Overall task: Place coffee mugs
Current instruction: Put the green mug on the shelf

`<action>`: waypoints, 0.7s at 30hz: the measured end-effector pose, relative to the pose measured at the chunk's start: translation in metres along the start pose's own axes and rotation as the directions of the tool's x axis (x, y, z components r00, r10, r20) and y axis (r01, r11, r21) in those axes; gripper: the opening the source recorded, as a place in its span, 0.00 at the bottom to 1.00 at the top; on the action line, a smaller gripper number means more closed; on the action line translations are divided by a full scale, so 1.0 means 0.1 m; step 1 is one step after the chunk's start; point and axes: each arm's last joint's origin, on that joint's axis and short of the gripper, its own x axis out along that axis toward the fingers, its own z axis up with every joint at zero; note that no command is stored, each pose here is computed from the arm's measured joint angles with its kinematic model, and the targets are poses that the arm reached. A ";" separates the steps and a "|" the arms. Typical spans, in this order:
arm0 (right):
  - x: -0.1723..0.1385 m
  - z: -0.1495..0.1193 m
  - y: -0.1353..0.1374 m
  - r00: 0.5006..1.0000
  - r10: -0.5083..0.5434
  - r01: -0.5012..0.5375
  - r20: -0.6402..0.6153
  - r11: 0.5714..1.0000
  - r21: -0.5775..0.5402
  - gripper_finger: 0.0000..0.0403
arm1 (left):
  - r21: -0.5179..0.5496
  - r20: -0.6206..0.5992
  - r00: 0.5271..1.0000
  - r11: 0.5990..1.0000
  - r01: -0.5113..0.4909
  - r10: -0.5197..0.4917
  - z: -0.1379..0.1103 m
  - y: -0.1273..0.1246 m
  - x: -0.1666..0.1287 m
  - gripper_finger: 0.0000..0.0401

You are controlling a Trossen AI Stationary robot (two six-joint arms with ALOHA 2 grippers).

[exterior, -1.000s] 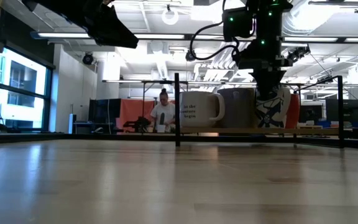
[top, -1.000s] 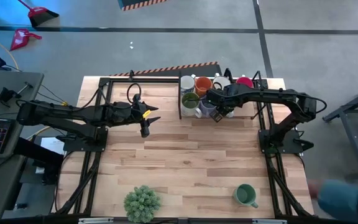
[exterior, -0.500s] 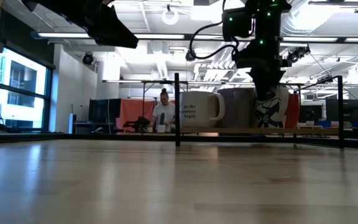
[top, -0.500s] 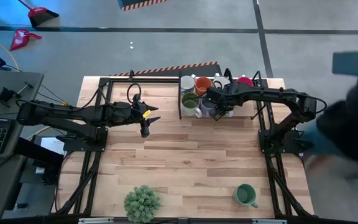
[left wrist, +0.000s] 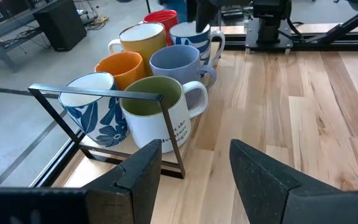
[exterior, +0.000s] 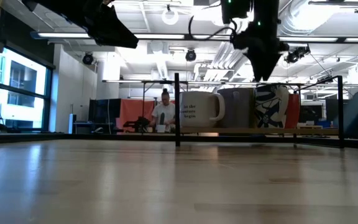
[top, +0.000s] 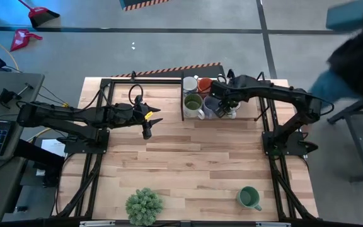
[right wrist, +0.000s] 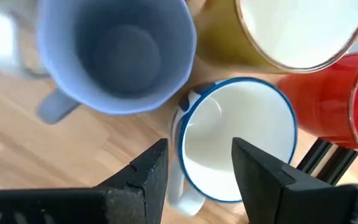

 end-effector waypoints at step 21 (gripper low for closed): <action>-0.34 0.01 0.10 0.994 0.101 -0.101 0.047 0.995 0.007 0.38 | 0.000 0.001 1.000 1.000 0.000 0.000 0.00 0.00 0.00 0.45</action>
